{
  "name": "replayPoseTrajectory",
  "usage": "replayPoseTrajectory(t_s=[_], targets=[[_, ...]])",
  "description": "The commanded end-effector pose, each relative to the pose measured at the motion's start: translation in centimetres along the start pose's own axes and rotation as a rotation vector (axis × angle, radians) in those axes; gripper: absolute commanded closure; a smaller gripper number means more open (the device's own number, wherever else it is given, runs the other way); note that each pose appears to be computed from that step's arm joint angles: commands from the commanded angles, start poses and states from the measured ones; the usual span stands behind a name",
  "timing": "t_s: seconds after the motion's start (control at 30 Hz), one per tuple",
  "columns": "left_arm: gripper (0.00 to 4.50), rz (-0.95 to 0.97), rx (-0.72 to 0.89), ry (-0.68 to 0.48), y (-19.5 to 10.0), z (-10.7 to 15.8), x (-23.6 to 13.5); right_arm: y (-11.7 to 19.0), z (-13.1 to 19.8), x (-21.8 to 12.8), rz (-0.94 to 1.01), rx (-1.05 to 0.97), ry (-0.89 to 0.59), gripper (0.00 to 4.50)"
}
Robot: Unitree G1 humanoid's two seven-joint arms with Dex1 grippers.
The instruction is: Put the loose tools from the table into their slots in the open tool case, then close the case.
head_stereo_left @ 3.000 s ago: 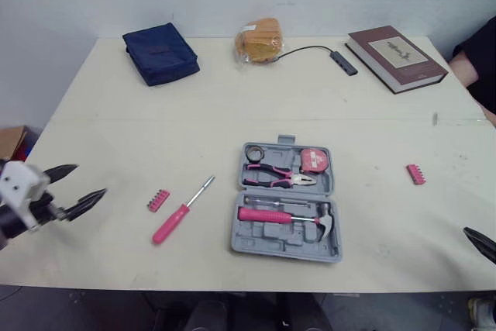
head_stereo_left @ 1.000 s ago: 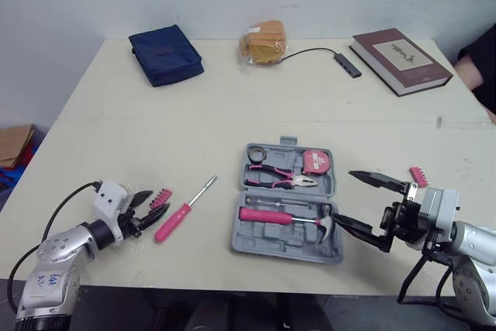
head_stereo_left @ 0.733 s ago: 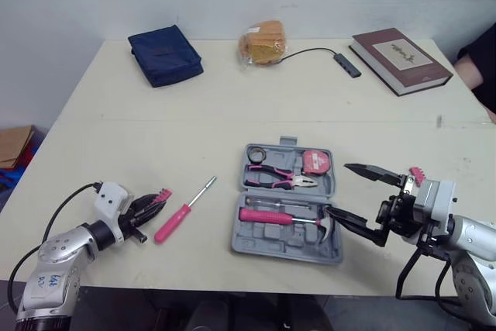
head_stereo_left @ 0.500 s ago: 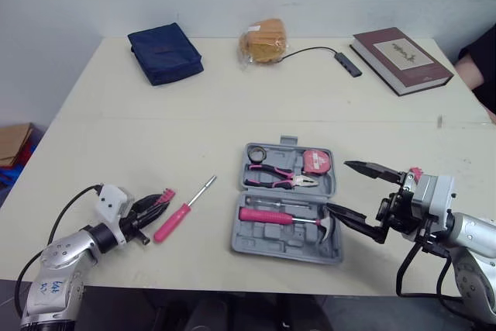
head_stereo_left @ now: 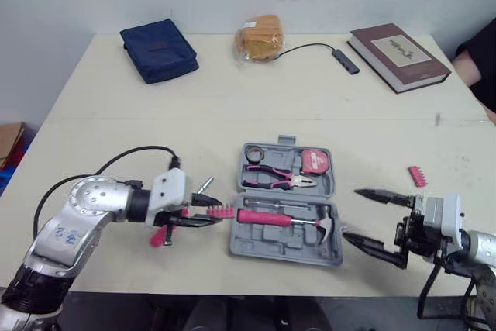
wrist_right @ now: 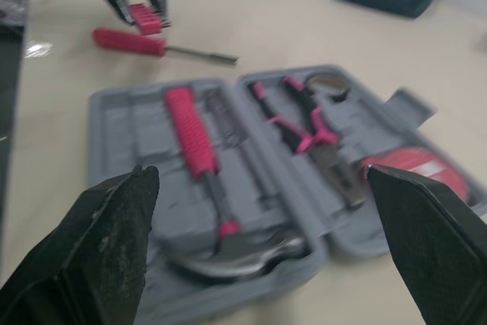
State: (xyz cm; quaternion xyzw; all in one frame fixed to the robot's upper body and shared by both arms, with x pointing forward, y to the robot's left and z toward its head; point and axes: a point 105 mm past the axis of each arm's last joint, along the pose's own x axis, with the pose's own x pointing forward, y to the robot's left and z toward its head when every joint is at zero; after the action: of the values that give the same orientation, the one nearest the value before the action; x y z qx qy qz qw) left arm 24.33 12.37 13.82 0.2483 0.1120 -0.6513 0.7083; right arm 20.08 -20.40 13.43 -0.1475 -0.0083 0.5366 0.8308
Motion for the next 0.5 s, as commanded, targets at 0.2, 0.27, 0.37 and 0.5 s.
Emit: replayPoseTrajectory(t_s=[0.2,0.27,0.37,0.5], targets=[[3.81,-0.051,0.088,0.136,0.9,0.7,4.5,1.5,0.2,-0.1,0.01,-0.005,-0.038,0.0],[3.81,-0.068,0.094,0.133,0.8,1.1,5.0,1.6,0.1,-0.1,0.004,-0.009,-0.041,0.0],[3.81,-0.088,0.082,0.154,0.5,1.4,5.6,1.8,-0.1,-0.2,-0.006,-0.007,-0.045,0.0],[3.81,-0.119,0.079,0.214,0.0,0.9,5.9,2.0,-0.2,-0.2,-0.013,-0.006,-0.047,0.0]])
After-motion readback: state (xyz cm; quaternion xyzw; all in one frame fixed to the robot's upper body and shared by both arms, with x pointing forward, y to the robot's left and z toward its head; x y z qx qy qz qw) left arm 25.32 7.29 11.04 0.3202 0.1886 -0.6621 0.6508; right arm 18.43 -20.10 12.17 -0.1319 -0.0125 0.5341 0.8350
